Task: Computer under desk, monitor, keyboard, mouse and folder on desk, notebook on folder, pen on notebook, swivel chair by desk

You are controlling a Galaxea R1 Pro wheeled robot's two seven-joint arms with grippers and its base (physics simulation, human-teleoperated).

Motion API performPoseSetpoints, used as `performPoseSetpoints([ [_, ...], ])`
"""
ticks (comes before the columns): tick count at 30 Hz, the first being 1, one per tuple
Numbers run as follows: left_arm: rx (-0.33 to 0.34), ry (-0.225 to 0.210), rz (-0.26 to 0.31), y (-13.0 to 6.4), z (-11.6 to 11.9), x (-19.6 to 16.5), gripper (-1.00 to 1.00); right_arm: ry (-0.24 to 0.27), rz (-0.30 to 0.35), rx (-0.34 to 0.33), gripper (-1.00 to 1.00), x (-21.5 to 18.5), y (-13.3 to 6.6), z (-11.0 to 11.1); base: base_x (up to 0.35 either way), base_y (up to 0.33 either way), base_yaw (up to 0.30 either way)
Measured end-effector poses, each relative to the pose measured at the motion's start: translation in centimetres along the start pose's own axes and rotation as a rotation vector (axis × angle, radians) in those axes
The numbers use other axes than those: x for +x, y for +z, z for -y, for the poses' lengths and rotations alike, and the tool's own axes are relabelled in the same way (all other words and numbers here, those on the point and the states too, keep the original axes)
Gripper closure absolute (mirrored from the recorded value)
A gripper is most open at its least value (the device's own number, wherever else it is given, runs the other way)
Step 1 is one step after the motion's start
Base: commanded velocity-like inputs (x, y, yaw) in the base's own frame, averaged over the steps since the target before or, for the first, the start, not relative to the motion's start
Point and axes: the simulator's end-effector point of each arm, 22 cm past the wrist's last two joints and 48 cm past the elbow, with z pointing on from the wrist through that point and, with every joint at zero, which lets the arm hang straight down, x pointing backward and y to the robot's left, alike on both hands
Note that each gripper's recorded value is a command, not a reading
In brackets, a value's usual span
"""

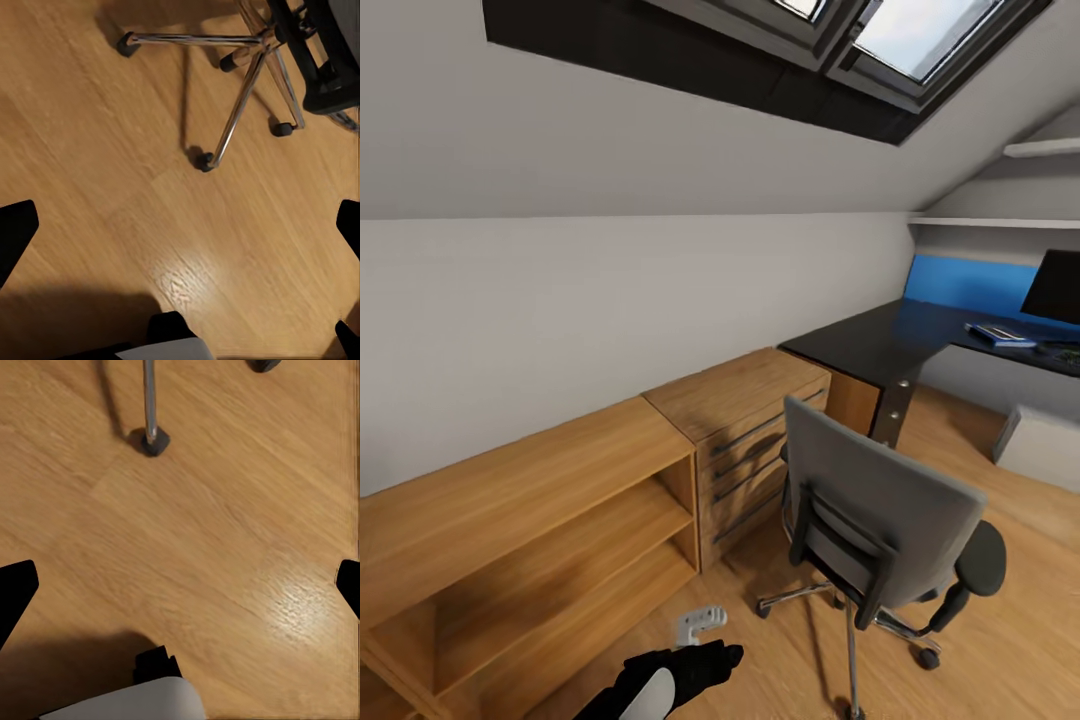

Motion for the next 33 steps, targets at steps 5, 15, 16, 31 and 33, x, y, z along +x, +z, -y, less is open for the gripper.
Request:
performPoseSetpoints([
  [5, 0.000, -0.008, 0.002, -0.05, -0.18, -0.17, -1.00, 0.000, 0.000, 0.000, -1.00, -0.01, 0.01, 0.03, 0.000, 0.006, -0.300],
  [15, 0.001, -0.009, 0.008, -0.23, -0.33, -0.54, -1.00, 0.000, 0.000, 0.000, -1.00, -0.01, 0.02, 0.05, 0.001, 0.217, -0.300],
  [16, 0.002, -0.009, 0.008, -0.23, -0.33, -0.55, -1.00, 0.000, 0.000, 0.000, -1.00, -0.01, 0.02, 0.06, 0.021, 0.272, -0.300],
  [31, -0.002, -0.006, 0.010, -0.23, -0.44, -0.59, -1.00, 0.000, 0.005, -0.002, -1.00, -0.09, -0.02, -0.10, 0.073, 0.120, -0.300],
  [33, -0.002, -0.007, 0.010, -0.23, -0.46, -0.58, -1.00, 0.000, 0.004, -0.002, -1.00, -0.08, -0.02, -0.10, 0.010, 0.012, -0.300],
])
